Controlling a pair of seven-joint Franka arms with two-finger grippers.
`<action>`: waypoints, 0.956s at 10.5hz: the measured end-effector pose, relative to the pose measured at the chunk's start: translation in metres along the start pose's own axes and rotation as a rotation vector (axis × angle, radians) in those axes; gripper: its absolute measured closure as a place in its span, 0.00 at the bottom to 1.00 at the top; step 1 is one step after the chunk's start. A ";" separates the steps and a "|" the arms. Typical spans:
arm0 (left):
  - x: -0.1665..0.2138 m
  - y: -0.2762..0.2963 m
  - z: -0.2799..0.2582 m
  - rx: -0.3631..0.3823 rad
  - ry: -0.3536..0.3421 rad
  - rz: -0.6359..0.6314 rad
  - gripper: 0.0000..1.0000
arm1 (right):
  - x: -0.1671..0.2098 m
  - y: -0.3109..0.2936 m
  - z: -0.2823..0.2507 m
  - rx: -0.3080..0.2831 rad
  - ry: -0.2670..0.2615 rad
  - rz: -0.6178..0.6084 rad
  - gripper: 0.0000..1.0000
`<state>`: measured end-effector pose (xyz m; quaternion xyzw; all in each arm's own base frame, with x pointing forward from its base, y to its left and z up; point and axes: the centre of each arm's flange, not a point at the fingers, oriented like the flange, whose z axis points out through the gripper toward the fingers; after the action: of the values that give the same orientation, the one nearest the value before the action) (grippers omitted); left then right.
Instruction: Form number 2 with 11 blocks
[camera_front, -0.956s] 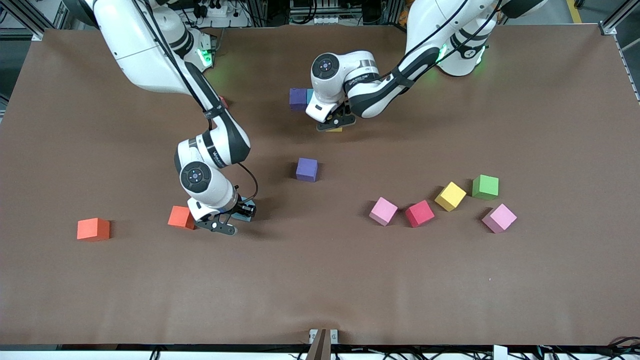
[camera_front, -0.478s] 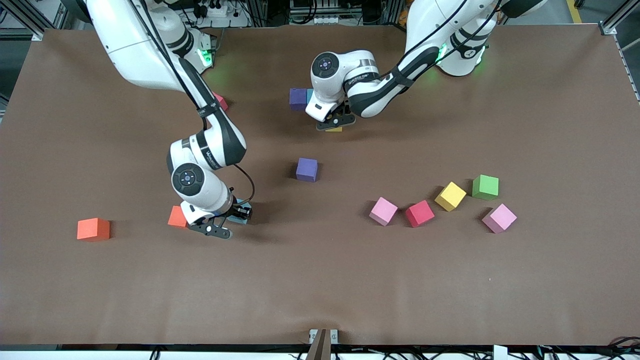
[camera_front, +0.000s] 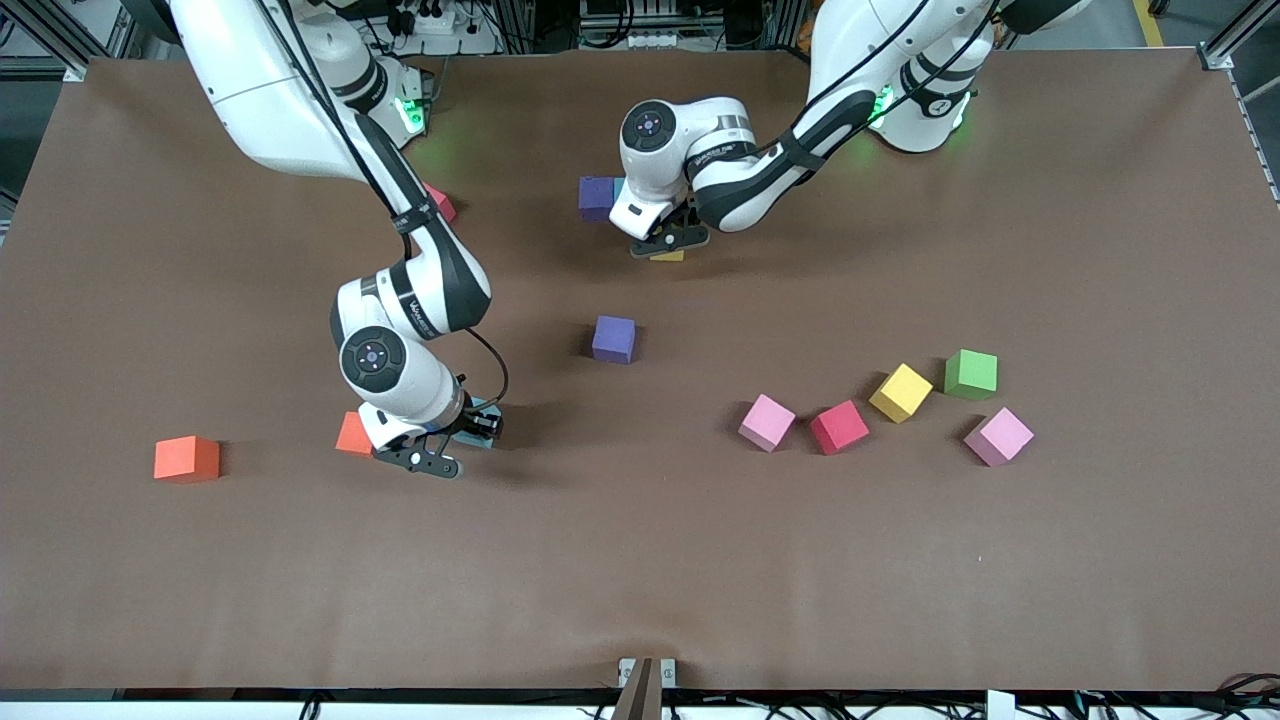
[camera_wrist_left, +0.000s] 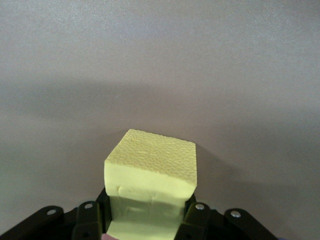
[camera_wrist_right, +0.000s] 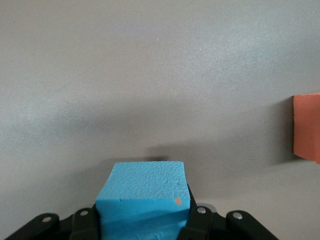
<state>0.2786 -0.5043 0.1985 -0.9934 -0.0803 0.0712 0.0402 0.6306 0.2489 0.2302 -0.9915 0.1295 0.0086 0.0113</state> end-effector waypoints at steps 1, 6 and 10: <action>0.000 0.000 0.000 0.000 0.000 0.000 0.45 | 0.000 0.000 0.000 0.000 0.000 0.000 0.44; 0.000 0.000 0.000 0.000 0.000 -0.001 0.45 | -0.002 -0.001 0.000 -0.007 -0.011 -0.003 0.44; -0.002 -0.003 0.007 0.013 -0.007 -0.004 0.07 | -0.002 -0.001 0.000 -0.008 -0.013 -0.004 0.44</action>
<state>0.2750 -0.5009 0.1924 -0.9927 -0.0821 0.0749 0.0466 0.6289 0.2503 0.2299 -0.9917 0.1275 0.0157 0.0080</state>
